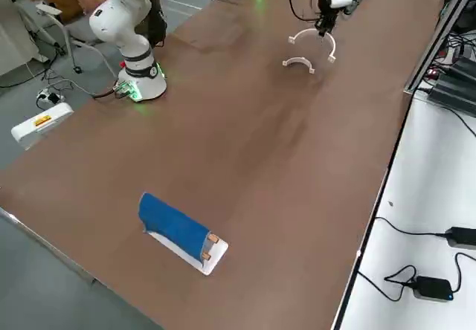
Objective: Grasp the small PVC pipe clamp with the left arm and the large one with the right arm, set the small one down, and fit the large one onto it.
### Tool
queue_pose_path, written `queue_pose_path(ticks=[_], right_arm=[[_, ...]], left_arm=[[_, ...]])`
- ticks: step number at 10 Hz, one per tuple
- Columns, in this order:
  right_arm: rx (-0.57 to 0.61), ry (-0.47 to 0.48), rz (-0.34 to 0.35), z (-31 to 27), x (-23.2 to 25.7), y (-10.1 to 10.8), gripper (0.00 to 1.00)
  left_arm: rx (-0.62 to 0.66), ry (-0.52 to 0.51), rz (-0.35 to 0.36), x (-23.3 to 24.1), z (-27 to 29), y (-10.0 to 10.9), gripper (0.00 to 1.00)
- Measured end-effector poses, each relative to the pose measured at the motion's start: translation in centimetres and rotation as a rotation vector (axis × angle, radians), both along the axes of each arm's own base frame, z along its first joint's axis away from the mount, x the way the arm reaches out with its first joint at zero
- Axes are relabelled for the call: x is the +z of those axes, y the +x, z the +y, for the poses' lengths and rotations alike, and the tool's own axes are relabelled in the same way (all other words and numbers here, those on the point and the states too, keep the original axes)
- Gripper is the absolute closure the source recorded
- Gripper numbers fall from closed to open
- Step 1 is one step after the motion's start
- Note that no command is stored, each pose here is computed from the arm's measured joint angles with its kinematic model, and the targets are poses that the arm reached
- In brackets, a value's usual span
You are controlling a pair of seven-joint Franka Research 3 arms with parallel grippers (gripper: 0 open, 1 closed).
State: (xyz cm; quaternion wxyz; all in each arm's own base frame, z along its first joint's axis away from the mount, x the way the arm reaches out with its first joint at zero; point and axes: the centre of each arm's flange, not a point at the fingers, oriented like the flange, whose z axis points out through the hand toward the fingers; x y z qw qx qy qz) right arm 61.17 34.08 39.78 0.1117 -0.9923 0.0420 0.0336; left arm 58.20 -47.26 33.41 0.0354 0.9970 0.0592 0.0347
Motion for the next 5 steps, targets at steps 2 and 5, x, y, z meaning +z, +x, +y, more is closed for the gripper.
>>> queue_pose_path(ticks=[2,5], right_arm=[[-0.003,0.006,0.0,2.9,-2.0,-0.9,0.91],[-0.02,-0.059,-0.047,10.2,-8.0,-4.3,0.91]], left_arm=[[-0.017,0.05,0.021,3.8,7.5,3.0,0.05],[0.018,0.076,0.0,10.4,18.4,5.4,0.05]])
